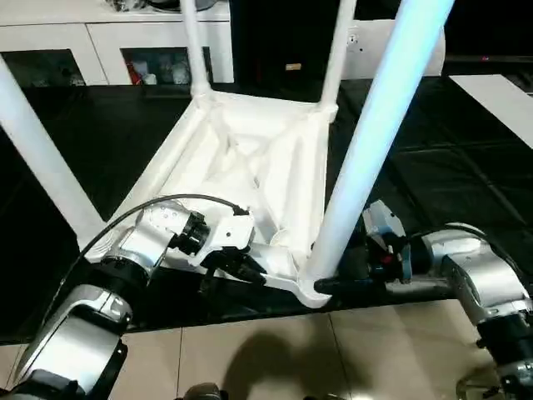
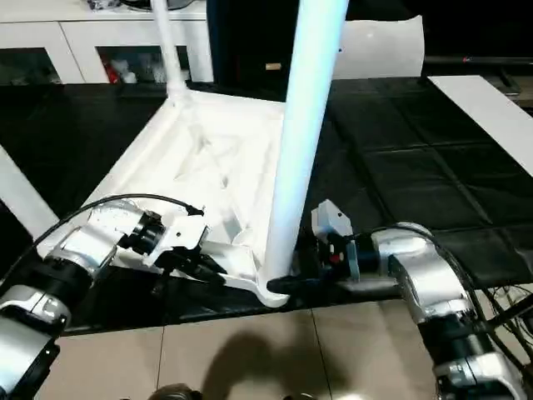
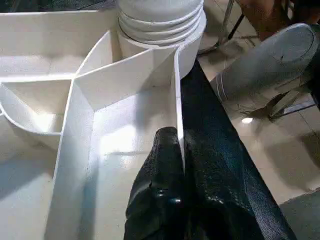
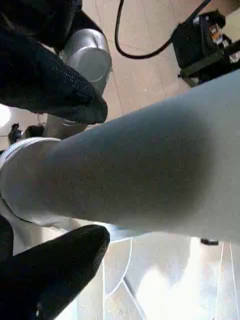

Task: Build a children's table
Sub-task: Rotate leg to tighten

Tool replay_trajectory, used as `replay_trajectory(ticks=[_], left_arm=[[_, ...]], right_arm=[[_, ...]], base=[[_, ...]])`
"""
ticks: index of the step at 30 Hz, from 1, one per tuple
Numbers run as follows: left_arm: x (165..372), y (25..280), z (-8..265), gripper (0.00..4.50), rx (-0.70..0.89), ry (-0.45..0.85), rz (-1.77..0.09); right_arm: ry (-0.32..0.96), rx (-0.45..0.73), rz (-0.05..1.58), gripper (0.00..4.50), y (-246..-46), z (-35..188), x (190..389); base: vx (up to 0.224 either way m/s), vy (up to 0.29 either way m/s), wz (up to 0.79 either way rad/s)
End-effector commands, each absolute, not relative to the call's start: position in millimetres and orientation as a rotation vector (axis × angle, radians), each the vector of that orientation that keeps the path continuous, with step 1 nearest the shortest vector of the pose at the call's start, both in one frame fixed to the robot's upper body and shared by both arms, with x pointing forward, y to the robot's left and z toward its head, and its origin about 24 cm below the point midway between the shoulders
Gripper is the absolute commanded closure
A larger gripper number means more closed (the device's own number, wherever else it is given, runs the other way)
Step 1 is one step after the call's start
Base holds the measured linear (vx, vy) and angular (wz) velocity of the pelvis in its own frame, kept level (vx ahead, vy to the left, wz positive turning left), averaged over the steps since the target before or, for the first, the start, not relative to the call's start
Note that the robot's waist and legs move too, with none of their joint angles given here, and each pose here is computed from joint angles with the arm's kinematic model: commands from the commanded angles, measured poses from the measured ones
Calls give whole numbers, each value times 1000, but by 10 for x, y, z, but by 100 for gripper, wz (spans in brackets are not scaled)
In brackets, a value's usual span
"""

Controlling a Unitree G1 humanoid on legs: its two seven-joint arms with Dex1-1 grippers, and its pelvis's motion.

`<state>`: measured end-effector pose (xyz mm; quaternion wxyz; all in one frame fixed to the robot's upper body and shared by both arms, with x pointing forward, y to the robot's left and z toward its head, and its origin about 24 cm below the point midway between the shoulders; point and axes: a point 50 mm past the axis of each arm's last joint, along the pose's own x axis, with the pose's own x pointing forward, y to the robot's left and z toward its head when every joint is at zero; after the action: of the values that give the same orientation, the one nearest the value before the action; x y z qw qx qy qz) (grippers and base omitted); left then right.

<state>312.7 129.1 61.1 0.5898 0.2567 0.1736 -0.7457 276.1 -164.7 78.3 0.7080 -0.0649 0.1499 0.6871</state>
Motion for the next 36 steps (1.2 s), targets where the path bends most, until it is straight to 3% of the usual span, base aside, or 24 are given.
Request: replay_trajectory(ticks=[1, 13, 21, 27, 29, 33, 36], left_arm=[[3145, 1230, 697, 450, 660, 380, -1792], [3156, 1258, 678, 450, 672, 385, -1782], [3171, 1196, 687, 450, 618, 352, -1739], [3293, 965, 684, 450, 515, 333, -1486], [3343, 796, 679, 450, 428, 325, -1364], [3410, 639, 695, 450, 348, 314, -1212], [3451, 548, 732, 450, 329, 299, -1105]], right_arm=[[341, -137, 1548, 132, -1651, 805, 2761], [362, -125, 1568, 243, -1635, 774, 2751], [344, -55, 1494, 252, -1557, 756, 2726], [328, -67, 1189, 253, -1316, 615, 2846], [341, 7, 1012, 254, -1134, 581, 2933], [358, 121, 848, 256, -909, 596, 3028], [375, 130, 737, 256, -728, 606, 3108]], base=[[0, 0, 0], [0, 0, 0], [0, 0, 0], [0, 0, 0], [0, 0, 0], [0, 0, 0], [0, 0, 0]])
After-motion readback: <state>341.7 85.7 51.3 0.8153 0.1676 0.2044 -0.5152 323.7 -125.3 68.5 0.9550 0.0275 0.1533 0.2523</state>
